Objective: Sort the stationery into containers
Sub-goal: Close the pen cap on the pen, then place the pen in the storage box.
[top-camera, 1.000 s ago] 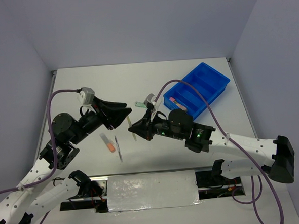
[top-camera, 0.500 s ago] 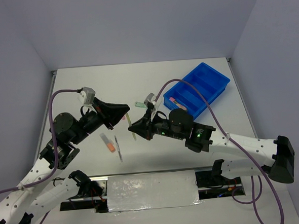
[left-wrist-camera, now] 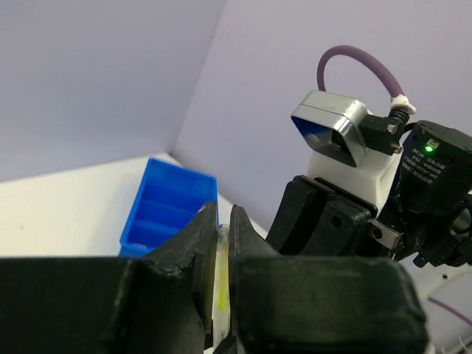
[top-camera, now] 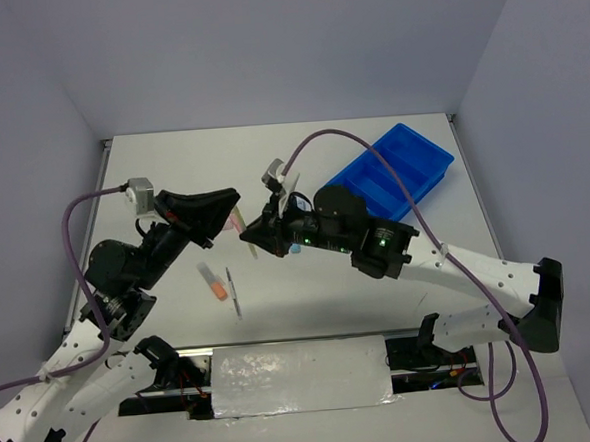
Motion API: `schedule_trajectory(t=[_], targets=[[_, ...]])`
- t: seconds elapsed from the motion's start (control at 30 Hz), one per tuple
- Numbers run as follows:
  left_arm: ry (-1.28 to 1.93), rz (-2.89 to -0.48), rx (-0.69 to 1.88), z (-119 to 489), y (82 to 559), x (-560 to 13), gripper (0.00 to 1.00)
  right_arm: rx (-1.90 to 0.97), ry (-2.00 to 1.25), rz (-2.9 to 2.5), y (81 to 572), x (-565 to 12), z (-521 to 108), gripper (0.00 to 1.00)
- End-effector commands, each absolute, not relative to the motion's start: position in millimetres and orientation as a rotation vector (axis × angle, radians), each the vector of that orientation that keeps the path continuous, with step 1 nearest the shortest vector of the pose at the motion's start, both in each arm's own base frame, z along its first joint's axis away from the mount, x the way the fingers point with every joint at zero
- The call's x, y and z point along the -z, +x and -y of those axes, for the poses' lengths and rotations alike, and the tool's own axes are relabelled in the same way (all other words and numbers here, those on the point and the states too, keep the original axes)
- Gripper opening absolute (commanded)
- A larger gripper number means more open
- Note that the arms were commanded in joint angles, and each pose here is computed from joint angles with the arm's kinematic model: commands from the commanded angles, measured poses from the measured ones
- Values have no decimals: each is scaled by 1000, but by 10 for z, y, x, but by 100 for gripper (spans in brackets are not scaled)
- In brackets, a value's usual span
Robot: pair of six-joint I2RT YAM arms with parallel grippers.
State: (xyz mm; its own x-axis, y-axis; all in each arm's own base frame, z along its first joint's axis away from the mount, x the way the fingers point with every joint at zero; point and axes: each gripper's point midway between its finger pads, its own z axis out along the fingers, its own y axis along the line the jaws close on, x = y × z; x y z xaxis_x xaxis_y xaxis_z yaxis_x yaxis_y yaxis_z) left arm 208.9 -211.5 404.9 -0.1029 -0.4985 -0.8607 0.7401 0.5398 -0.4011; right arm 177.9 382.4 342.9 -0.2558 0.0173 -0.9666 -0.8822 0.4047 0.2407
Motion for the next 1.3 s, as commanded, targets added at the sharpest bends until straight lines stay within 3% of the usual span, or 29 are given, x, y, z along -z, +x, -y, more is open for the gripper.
schedule_trajectory(t=[0.0,0.2,0.27,0.3,0.33,0.37,0.43,0.57,0.67,0.9,1.1,1.27], targets=[[354,-1632,1167,2394,1891,-2992,0,-1123,-523,-1038,1878,-5440,-3504,0],[328,-1679,1161,2357,1869,-2731,0,-1117,-586,-1015,1874,-5563,-3588,0],[246,-1693,1064,2218,1990,-2836,0,-1083,-650,-1068,1906,-5286,-3682,0],[179,-1693,1007,2113,2070,-2917,0,-993,-706,-1172,2027,-4839,-3717,0],[102,-1797,917,1960,2094,-2785,35,-931,-715,-1240,2121,-4574,-3694,0],[1,-1753,853,1778,2163,-3145,60,-861,-723,-1322,2228,-4245,-3642,0],[-297,-1731,610,1222,2341,-3365,99,-709,-733,-1474,2423,-3479,-3375,0],[-506,-1637,398,577,2230,-4175,99,-469,-702,-1616,2607,-2857,-2786,0],[-497,-1621,361,453,2146,-4377,99,-202,-628,-1742,2947,-2599,-2169,0],[-303,-1744,341,654,2137,-3761,99,336,-682,-1857,3604,-2291,-1161,0],[-111,-1849,269,777,2150,-3326,99,365,-781,-1984,4148,-1984,-874,0],[-146,-1904,109,604,2204,-3078,99,351,-785,-2060,4404,-1758,-656,0]])
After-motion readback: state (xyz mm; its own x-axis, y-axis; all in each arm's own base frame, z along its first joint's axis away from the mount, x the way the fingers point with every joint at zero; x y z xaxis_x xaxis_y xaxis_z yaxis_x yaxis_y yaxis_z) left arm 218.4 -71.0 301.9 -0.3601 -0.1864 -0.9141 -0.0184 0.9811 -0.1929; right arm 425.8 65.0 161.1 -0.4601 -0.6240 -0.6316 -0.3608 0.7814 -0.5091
